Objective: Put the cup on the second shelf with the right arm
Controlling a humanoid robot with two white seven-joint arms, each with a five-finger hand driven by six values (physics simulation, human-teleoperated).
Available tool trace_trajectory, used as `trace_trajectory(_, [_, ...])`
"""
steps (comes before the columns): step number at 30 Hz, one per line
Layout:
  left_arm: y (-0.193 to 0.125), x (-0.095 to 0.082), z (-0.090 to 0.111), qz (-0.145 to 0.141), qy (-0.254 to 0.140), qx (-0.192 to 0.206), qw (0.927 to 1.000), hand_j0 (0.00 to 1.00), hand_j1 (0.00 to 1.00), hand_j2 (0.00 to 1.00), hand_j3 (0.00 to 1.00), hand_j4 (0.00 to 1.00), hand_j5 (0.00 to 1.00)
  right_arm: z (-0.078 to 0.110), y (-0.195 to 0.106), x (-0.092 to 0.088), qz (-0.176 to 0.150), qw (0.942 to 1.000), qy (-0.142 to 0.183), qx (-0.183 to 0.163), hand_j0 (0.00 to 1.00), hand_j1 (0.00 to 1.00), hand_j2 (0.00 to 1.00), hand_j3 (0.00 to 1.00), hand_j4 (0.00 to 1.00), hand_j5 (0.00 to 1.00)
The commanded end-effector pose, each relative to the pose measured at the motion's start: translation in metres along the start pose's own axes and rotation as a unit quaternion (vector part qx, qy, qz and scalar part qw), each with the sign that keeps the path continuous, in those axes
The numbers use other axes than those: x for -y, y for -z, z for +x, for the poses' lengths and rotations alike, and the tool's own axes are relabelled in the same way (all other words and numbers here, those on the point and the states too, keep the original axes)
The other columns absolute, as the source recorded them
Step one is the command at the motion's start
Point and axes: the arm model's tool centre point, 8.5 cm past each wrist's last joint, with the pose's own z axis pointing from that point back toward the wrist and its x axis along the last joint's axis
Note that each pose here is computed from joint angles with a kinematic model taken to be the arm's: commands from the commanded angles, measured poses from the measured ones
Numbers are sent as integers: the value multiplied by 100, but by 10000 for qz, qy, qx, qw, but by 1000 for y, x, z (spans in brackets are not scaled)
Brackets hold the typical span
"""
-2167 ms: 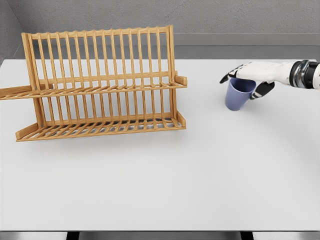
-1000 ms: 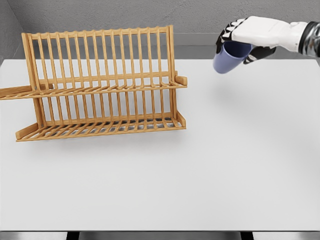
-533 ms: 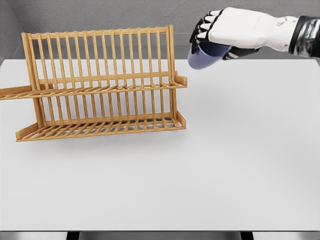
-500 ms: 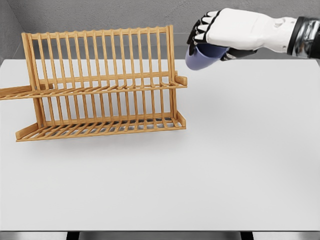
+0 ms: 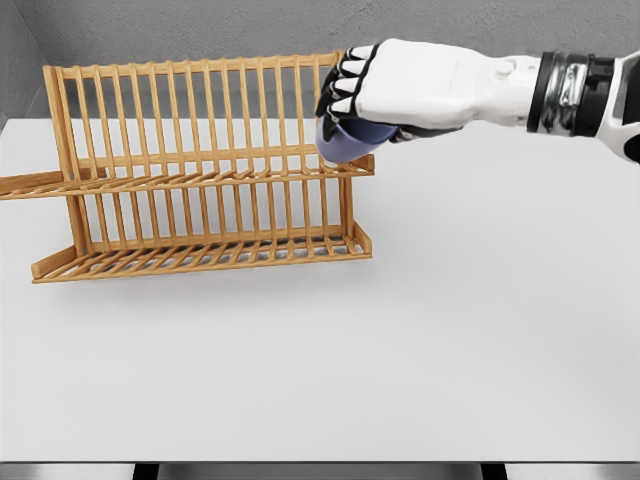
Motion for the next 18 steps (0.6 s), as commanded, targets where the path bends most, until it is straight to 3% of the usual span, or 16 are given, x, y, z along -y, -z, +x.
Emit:
trace_trajectory(1, [0,0,0,-1,-4,-6,10000,100,100,100,100,100,100,4,6,-5,47,9999,56,85,61,61,61,61,61,61])
trace_trajectory(7, [0,0,0,-1,-4,-6,10000,100,100,100,100,100,100,8,14,-10,98,9998,121,156,66,66,66,66,66,66])
trace_trajectory(8, [0,0,0,-2,-1,1,10000,100,100,100,100,100,100,7,13,-10,103,9998,125,144,92,92,92,92,92,92])
trace_trajectory(9, [0,0,0,-2,-1,1,10000,100,100,100,100,100,100,8,13,-11,105,9997,123,158,100,100,100,100,100,100])
trace_trajectory(12, [0,0,0,-2,-1,1,10000,100,100,100,100,100,100,7,11,-7,67,9998,77,146,100,100,100,100,100,100])
trace_trajectory(13, [0,0,0,-2,-1,1,10000,100,100,100,100,100,100,1,1,1,-31,10000,-3,5,100,100,100,100,100,100])
trace_trajectory(14, [0,0,0,-2,-1,1,10000,100,100,100,100,100,100,-11,-19,23,-394,9988,-127,-267,100,100,100,100,100,100])
trace_trajectory(15, [0,0,0,-2,-1,1,10000,100,100,100,100,100,100,-20,-45,44,-765,9953,-345,-479,100,100,100,100,100,100])
trace_trajectory(16, [0,0,0,-2,-1,1,10000,100,100,100,100,100,100,-34,-81,51,-1057,9893,-312,-951,100,100,100,100,100,100])
trace_trajectory(17, [0,0,0,-2,-1,1,10000,100,100,100,100,100,100,-48,-118,43,-1116,9831,-188,-1440,100,100,100,100,100,100])
trace_trajectory(18, [0,0,0,-2,-1,1,10000,100,100,100,100,100,100,-58,-148,20,-1029,9773,80,-1850,100,100,100,100,100,100])
